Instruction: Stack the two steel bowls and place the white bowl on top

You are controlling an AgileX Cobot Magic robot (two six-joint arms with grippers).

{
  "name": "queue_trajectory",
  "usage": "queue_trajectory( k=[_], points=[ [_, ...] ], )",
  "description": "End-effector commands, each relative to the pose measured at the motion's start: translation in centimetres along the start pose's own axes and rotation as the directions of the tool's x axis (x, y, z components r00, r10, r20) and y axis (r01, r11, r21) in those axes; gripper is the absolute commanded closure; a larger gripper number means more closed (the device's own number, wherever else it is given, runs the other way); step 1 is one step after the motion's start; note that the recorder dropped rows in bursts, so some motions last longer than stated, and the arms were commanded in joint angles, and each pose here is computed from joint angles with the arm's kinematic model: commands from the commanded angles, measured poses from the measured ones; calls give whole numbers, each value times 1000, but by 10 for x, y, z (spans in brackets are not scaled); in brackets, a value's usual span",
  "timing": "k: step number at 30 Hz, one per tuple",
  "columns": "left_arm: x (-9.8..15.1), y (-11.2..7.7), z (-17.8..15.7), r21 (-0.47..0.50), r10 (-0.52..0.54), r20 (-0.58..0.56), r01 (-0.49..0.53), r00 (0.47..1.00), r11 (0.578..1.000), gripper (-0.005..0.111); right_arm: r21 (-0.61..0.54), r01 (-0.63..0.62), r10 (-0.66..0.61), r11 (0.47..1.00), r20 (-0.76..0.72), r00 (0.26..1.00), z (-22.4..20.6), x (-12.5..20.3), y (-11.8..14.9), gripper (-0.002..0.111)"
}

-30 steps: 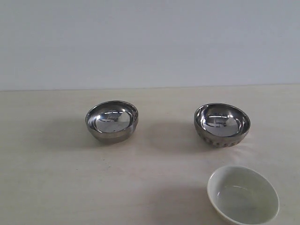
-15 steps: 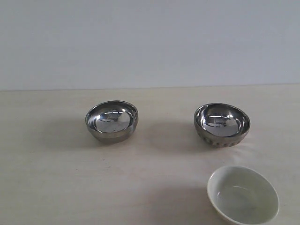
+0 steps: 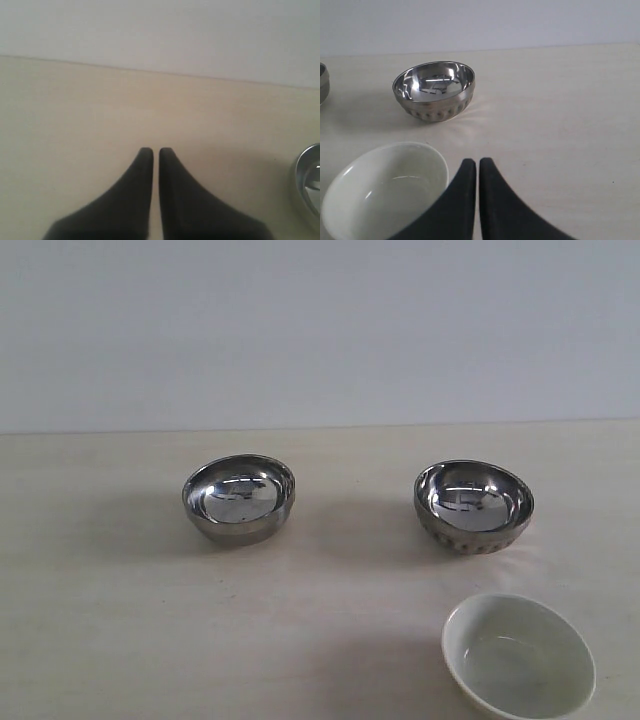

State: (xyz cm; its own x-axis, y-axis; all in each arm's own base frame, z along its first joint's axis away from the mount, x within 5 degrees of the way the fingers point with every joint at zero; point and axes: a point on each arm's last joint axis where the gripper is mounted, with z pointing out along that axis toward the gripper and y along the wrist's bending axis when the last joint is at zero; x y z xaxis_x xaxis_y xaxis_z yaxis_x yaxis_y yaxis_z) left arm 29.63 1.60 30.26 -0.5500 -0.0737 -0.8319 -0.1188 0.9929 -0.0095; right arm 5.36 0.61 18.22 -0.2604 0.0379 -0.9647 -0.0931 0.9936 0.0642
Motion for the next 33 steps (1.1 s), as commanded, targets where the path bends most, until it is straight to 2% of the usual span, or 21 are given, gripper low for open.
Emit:
queue_trajectory(
  k=[1,6,11,13,15,19,21,26,33],
  points=[
    [-4,-6,37,40,46,-148,-41,988,998,103,5,5,-5,1000,8,1000,0,0,0,108],
    [-2,-19,78,183,137,-294,-85,946,979,103,5,5,-5,1000,8,1000,0,0,0,108],
    [12,-30,108,279,170,-354,-70,920,958,100,5,5,-5,1000,8,1000,0,0,0,108],
    [19,-37,117,303,187,-357,-76,915,950,89,5,5,-5,1000,8,1000,0,0,0,108],
    [23,-43,123,313,189,-355,-74,915,947,72,5,5,-5,1000,8,1000,0,0,0,108],
    [28,-60,130,342,221,-331,-101,917,934,31,5,5,-5,1000,8,1000,0,0,0,108],
    [30,-71,130,371,229,-320,-101,919,923,19,5,5,-5,1000,8,1000,0,0,0,108],
    [35,-97,134,404,253,-277,-126,927,906,20,5,5,-5,1000,8,1000,0,0,0,108],
    [58,-125,153,411,247,-275,-118,929,904,20,5,5,-5,1000,8,1000,0,0,0,108]
  ],
)
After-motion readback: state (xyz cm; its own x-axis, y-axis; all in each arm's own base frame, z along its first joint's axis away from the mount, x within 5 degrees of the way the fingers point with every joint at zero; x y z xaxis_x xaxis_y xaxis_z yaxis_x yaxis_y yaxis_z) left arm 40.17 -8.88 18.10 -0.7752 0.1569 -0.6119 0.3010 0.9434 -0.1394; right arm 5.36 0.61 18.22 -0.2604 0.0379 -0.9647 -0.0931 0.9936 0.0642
